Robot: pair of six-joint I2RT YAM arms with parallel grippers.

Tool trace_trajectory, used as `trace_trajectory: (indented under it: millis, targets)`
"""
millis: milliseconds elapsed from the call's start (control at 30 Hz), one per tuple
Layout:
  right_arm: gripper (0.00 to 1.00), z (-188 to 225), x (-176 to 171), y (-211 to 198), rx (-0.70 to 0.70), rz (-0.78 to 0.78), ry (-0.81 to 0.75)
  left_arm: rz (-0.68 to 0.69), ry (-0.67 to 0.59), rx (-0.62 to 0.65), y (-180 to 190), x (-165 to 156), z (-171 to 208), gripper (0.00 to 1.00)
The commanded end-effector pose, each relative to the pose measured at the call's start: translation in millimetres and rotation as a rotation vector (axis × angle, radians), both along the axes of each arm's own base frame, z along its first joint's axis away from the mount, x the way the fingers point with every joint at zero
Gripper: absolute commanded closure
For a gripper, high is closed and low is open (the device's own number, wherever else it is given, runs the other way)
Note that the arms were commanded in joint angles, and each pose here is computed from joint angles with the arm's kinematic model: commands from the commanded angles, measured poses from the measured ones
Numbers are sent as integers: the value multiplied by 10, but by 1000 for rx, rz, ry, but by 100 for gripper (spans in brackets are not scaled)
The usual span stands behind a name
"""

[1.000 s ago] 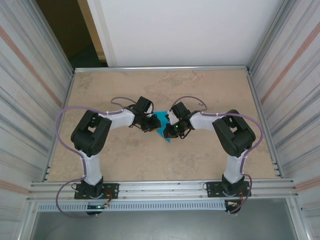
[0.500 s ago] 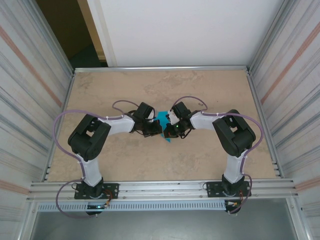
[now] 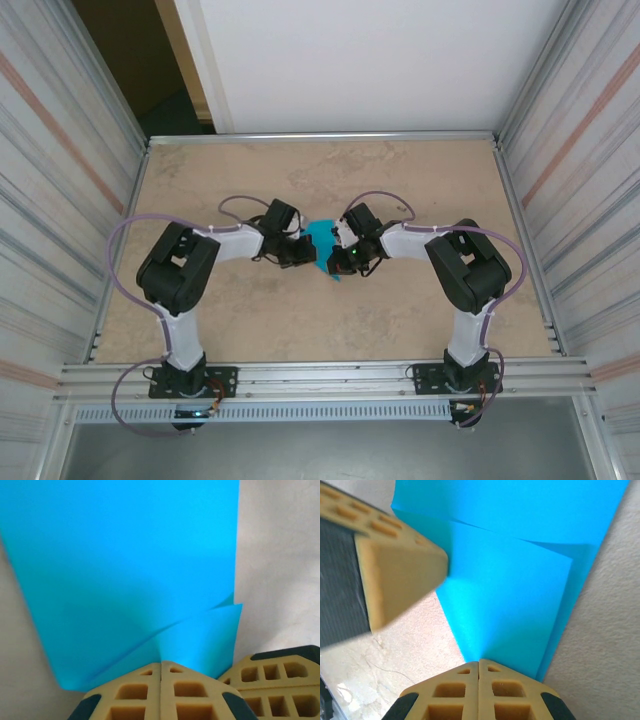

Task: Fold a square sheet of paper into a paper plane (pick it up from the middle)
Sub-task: Third fold the triangle at the center of the table.

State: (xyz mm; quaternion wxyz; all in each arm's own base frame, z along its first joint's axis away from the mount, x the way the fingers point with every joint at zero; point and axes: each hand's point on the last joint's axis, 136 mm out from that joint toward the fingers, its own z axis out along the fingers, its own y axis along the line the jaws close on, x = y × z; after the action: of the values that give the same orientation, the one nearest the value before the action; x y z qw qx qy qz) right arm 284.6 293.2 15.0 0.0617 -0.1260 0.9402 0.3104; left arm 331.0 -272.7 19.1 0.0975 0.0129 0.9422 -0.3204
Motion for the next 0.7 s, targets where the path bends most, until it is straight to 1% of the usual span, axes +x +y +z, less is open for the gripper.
trace_trajectory:
  millis: [0,133,300,533,667]
  targets:
    - [100,-367,-250,-327,-151,-30,130,87,10,137,543,203,-305,97]
    - [100,-361,-244,-314,-144,-28,130,156,-18,42,684,374,-165,97]
    - [100,-344,-245,-291,-136,-23,132,137,-91,-44,582,480,231,96]
    - [100,-40,-141,-163,-75,-12,70,151,-134,-89,523,431,527,95]
    - [100,-92,-157,-129,-82,0,85,84,-113,-130,214,232,526,94]
